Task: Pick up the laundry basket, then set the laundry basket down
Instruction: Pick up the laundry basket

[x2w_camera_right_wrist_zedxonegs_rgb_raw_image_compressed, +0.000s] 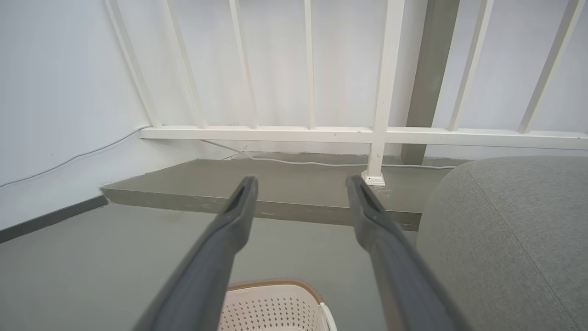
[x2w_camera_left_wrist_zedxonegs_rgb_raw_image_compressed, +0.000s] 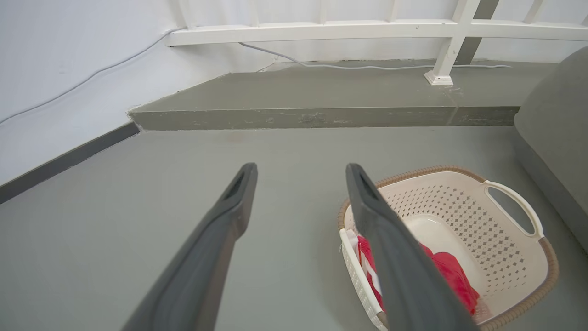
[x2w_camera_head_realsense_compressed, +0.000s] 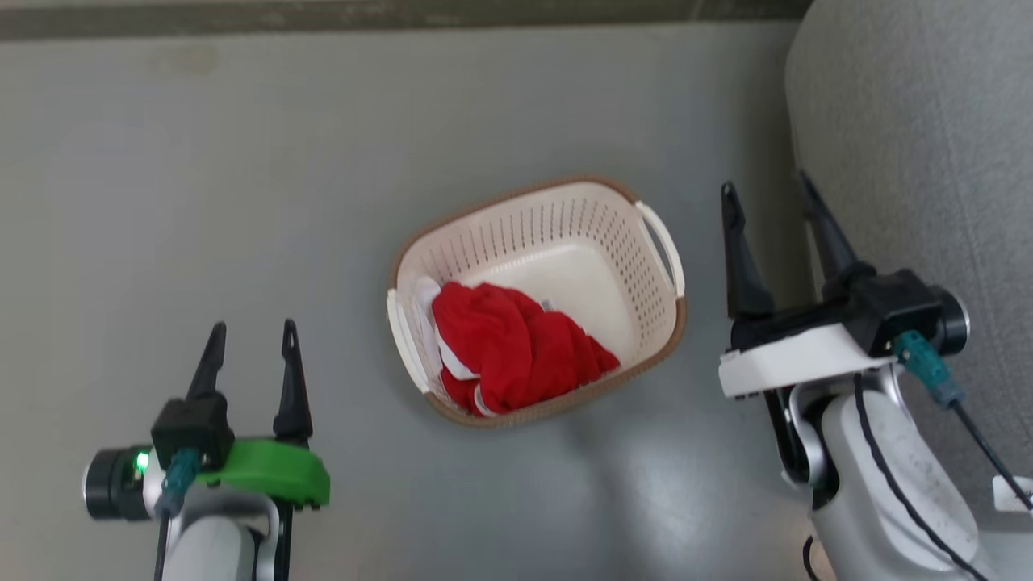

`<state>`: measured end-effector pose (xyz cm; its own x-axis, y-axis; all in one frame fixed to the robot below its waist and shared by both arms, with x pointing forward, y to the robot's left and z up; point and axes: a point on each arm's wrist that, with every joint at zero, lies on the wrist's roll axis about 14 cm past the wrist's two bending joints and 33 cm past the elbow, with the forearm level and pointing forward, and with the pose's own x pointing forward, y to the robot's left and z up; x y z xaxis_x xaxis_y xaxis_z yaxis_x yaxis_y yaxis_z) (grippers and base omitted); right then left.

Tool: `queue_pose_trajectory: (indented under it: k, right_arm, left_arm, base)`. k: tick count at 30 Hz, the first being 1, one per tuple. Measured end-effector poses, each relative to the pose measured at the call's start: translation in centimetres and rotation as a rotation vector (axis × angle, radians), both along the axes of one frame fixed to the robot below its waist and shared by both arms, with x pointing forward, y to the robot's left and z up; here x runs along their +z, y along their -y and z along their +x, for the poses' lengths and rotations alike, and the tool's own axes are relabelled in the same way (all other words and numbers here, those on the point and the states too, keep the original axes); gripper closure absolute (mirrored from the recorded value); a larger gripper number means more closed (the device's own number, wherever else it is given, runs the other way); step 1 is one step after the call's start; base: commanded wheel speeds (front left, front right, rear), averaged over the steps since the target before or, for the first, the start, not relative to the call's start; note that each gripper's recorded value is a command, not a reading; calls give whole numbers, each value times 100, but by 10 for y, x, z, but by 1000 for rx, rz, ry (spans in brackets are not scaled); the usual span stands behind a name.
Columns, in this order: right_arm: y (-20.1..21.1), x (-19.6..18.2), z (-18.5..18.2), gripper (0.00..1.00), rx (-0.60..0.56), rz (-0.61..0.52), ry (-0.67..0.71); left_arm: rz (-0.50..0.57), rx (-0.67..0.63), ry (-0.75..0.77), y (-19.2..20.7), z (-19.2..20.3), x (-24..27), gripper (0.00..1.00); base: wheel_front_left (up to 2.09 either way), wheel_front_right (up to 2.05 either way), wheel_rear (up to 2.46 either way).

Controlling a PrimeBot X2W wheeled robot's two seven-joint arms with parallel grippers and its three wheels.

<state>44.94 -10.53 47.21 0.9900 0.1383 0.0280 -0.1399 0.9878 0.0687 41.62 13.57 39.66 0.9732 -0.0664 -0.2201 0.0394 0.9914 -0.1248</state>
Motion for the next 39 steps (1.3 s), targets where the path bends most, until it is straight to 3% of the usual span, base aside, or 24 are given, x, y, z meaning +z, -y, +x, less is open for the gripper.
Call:
queue_pose_trajectory:
  k: [26, 39]
  right_arm:
    - [26, -44, 87, 0, -61, -22, 30]
    - [40, -92, 97, 0, -93, -39, -49]
  left_arm:
    - [-116, -121, -258, 53, 66, -135, 0]
    - [-146, -167, -462, 72, 42, -211, 0]
  base:
    - [0, 0, 0]
    - [0, 0, 0]
